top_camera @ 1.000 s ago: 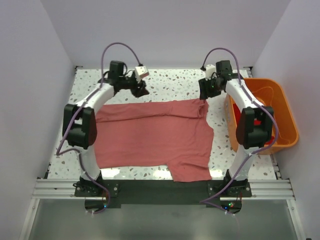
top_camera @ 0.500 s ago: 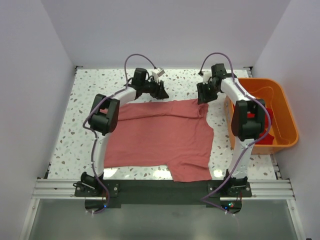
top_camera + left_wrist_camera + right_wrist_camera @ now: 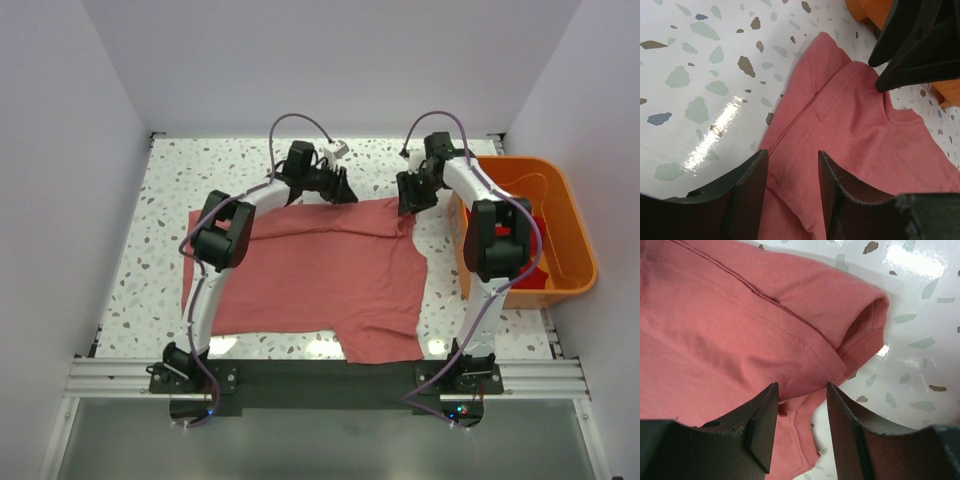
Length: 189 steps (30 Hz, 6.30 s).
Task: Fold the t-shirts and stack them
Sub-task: Fold the tshirt
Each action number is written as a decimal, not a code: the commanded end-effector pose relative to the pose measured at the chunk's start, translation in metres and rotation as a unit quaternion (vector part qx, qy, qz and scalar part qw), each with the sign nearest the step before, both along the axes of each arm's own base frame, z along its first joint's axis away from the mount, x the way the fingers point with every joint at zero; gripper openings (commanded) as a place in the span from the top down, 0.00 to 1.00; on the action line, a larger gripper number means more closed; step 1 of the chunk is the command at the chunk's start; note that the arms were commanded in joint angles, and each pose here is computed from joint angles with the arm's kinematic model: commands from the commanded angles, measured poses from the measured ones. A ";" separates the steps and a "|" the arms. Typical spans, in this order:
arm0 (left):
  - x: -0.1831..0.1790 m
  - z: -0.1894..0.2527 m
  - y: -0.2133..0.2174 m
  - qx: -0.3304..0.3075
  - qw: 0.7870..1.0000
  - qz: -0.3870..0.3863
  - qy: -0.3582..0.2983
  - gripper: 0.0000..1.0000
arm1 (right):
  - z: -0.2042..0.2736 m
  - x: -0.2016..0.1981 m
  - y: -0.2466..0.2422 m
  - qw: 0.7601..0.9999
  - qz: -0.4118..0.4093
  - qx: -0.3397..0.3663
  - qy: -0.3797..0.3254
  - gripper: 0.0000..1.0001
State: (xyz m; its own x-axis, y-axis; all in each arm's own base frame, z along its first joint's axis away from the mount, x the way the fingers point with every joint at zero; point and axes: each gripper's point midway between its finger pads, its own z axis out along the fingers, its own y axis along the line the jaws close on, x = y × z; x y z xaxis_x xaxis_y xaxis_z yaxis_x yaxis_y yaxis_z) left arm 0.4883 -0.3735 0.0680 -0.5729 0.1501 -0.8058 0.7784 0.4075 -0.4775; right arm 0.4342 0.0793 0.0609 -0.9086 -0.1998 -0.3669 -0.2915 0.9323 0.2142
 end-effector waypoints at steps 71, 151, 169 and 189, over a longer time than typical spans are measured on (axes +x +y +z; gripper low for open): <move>-0.071 0.046 0.007 -0.033 0.996 -0.076 -0.035 1.00 | 0.023 -0.048 0.015 0.989 0.138 0.059 -0.015 1.00; -0.086 -0.061 0.431 0.346 0.870 0.311 0.163 0.76 | -0.059 0.031 0.011 0.950 0.188 -0.248 0.005 0.69; 0.071 -0.011 0.455 0.304 0.888 0.342 0.036 0.61 | -0.006 0.161 0.047 0.948 0.108 -0.223 -0.199 0.52; -0.152 0.089 0.380 0.192 0.979 0.066 -0.033 0.33 | 0.057 -0.149 0.055 0.897 0.439 -0.054 0.003 0.35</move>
